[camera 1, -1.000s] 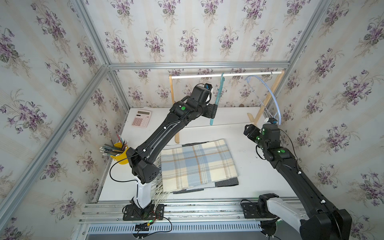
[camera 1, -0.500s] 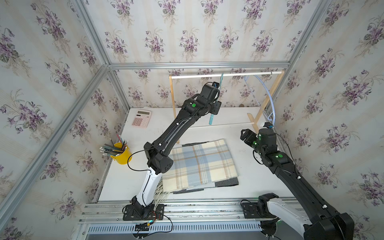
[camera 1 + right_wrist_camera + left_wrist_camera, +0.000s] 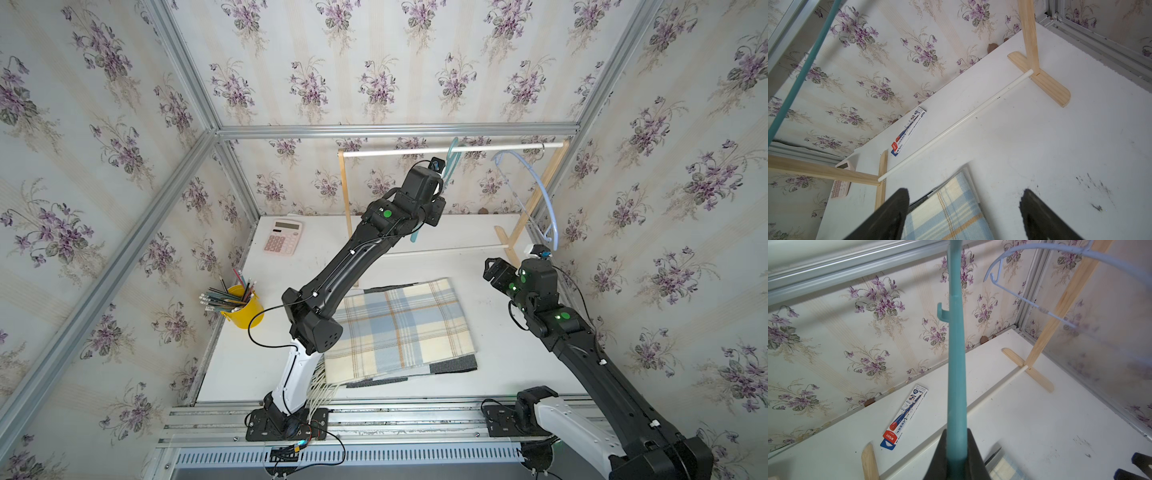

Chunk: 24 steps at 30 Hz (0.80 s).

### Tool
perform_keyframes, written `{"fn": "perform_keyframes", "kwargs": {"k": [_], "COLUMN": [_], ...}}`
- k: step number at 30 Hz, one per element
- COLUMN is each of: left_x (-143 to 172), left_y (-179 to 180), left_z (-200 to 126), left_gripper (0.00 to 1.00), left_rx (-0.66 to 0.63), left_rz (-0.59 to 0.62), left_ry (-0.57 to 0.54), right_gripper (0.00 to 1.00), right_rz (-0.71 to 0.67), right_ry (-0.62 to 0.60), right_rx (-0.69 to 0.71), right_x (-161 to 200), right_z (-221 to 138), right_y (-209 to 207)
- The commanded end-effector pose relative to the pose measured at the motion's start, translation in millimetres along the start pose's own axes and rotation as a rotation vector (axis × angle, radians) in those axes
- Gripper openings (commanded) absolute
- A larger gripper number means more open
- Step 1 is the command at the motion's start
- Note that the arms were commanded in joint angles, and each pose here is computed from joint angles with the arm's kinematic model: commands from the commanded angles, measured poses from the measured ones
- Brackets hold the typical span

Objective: Hang the scarf on the hanger
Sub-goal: Pick up the hanger from the clothesline.

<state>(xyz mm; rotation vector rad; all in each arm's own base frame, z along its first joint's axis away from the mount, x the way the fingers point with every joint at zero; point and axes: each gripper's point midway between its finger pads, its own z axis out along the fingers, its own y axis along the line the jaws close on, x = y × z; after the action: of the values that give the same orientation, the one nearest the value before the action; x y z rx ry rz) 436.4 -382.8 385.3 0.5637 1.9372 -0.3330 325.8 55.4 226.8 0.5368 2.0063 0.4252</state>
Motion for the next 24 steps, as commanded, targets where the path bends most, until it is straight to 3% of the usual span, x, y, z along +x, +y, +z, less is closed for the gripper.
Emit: {"fn": "perform_keyframes", "kwargs": {"k": [1, 7, 16, 21, 24], "left_x": [-32.4, -20.8, 71.5, 135.4, 184.1], "left_y": [-3.3, -4.1, -1.0, 6.1, 4.8], "left_z": [-22.3, -56.5, -120.5, -160.1, -160.8], "left_gripper": [0.00, 0.00, 0.00, 0.00, 0.00], "left_rx": [0.030, 0.076, 0.087, 0.047, 0.015], "left_rz": [-0.041, -0.109, -0.192, -0.291, -0.364], "left_ry": [-0.111, -0.072, 0.062, -0.002, -0.043], "right_gripper": [0.88, 0.88, 0.89, 0.88, 0.87], "right_rz": [-0.011, -0.004, 0.027, 0.124, 0.224], "right_ry": [-0.017, 0.010, 0.074, 0.155, 0.201], "right_rx": [-0.001, -0.016, -0.109, -0.315, -0.517], "right_x": [-3.9, 2.3, 27.5, 52.6, 64.1], "right_z": [-4.0, -5.2, -3.3, -5.7, -17.2], "right_y": [0.6, 1.8, 6.7, 31.8, 59.9]}}
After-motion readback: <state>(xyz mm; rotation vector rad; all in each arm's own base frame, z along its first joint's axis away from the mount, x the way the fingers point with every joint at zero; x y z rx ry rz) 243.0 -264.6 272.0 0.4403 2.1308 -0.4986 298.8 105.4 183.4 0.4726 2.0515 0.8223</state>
